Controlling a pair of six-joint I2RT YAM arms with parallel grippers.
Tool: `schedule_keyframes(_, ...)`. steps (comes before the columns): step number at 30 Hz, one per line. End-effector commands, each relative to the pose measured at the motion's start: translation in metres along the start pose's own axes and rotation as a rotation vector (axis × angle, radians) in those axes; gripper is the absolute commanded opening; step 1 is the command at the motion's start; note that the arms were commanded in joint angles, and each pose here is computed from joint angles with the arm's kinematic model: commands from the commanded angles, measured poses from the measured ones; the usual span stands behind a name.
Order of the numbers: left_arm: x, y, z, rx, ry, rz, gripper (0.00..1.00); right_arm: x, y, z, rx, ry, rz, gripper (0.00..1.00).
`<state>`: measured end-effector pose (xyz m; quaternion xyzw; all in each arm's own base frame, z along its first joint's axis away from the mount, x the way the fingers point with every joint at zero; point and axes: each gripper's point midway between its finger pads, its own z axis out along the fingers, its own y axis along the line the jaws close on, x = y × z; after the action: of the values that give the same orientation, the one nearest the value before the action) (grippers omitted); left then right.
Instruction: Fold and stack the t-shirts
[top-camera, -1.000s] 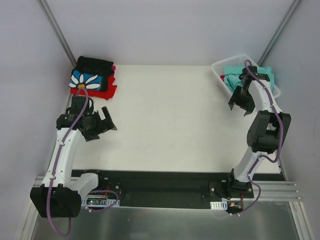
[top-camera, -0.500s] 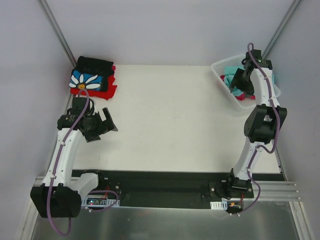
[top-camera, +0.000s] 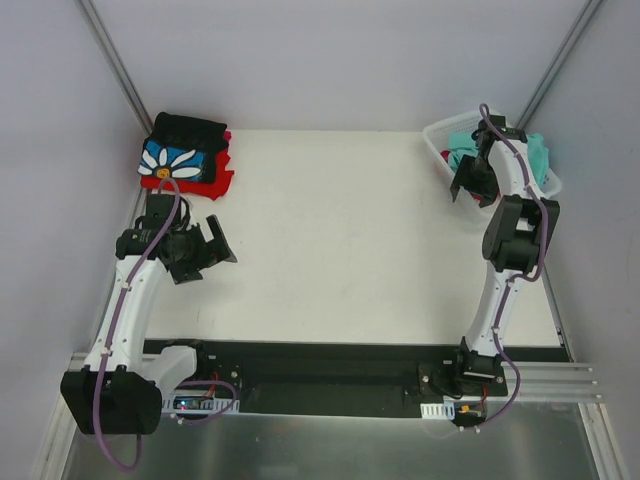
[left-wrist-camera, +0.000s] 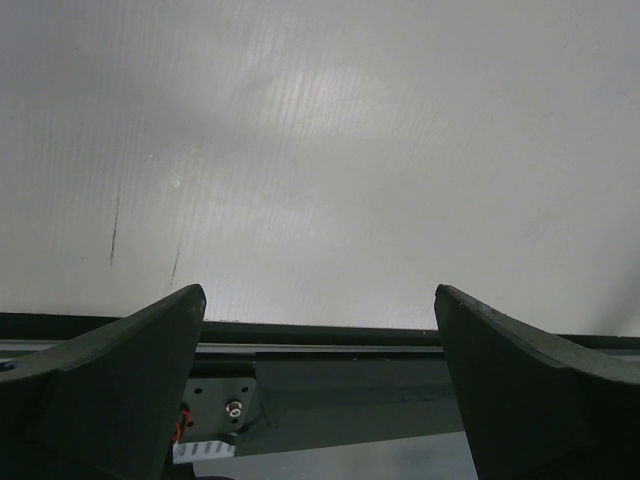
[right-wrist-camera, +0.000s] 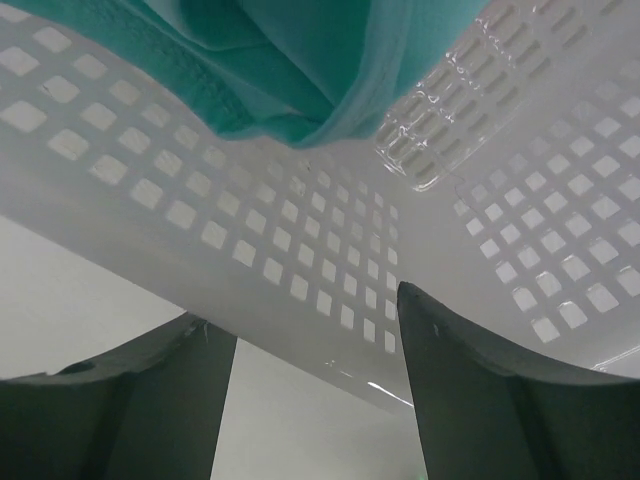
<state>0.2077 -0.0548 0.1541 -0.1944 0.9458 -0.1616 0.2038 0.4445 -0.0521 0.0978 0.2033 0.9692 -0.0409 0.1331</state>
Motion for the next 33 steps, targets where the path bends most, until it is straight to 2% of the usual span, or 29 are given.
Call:
schedule_keyframes(1, 0.003, -0.007, -0.005, 0.032, -0.006, 0.007, 0.99, -0.012, 0.007, 0.004, -0.031, -0.016, -0.007, 0.66)
schedule_keyframes(9, 0.003, -0.008, -0.004, 0.030, 0.005, -0.003, 0.99, 0.005, 0.026, 0.001, -0.097, 0.032, 0.021, 0.66)
schedule_keyframes(21, 0.002, -0.006, -0.006, 0.020, 0.001, 0.009, 0.99, -0.006, 0.105, -0.022, -0.197, -0.020, -0.059, 0.67)
schedule_keyframes(33, 0.003, -0.006, -0.006, 0.016, 0.002, 0.010, 0.99, -0.009, 0.104, -0.043, -0.211, -0.062, -0.093, 0.67)
